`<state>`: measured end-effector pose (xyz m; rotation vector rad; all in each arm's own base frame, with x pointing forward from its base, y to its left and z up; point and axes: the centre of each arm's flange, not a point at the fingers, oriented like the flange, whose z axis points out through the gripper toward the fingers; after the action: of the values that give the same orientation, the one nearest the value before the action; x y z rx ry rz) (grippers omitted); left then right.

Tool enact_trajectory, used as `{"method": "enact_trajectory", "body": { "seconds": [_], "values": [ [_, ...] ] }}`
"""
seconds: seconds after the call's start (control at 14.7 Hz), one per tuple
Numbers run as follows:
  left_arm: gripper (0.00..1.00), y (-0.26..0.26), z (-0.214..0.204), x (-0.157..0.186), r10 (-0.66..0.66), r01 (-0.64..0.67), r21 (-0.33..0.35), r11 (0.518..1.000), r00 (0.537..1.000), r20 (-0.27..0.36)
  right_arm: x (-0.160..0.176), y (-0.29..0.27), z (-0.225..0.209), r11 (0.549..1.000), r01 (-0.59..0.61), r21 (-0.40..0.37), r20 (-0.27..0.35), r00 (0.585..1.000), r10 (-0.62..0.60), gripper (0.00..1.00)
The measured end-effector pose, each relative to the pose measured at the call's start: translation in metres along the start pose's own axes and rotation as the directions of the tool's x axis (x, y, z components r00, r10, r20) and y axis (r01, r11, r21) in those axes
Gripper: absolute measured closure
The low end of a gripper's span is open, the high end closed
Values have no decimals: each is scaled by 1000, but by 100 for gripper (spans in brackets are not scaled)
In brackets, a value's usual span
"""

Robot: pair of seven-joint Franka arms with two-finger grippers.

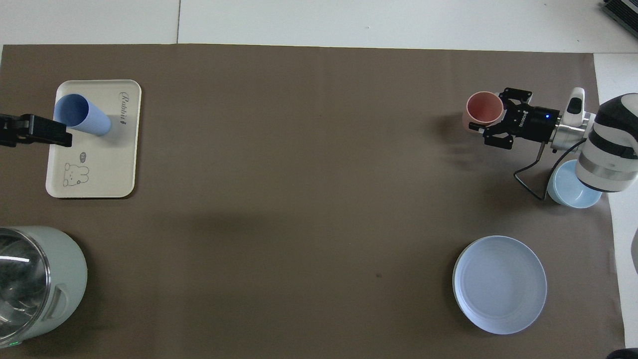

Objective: Place cup on tray

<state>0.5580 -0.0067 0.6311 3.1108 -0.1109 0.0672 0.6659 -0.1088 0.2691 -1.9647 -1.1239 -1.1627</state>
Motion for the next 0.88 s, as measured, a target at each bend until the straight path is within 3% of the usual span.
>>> {"method": "enact_trajectory", "body": {
  "seconds": [0.27, 0.34, 0.88],
  "values": [
    [2, -1, -20, -36, -25, 21, 36, 999, 995, 95, -11, -4, -2, 1000, -25, 1, -1, 1000, 25, 14],
    [2, -1, -19, -38, -34, 30, 39, 999, 994, 105, -14, -3, -4, 1000, -29, -1, -2, 1000, 29, 5],
    [0, 1, -17, -38, -38, 33, 48, 998, 993, 111, -6, -8, -10, 998, -28, 60, -64, 997, 31, 0]
  ]
}}
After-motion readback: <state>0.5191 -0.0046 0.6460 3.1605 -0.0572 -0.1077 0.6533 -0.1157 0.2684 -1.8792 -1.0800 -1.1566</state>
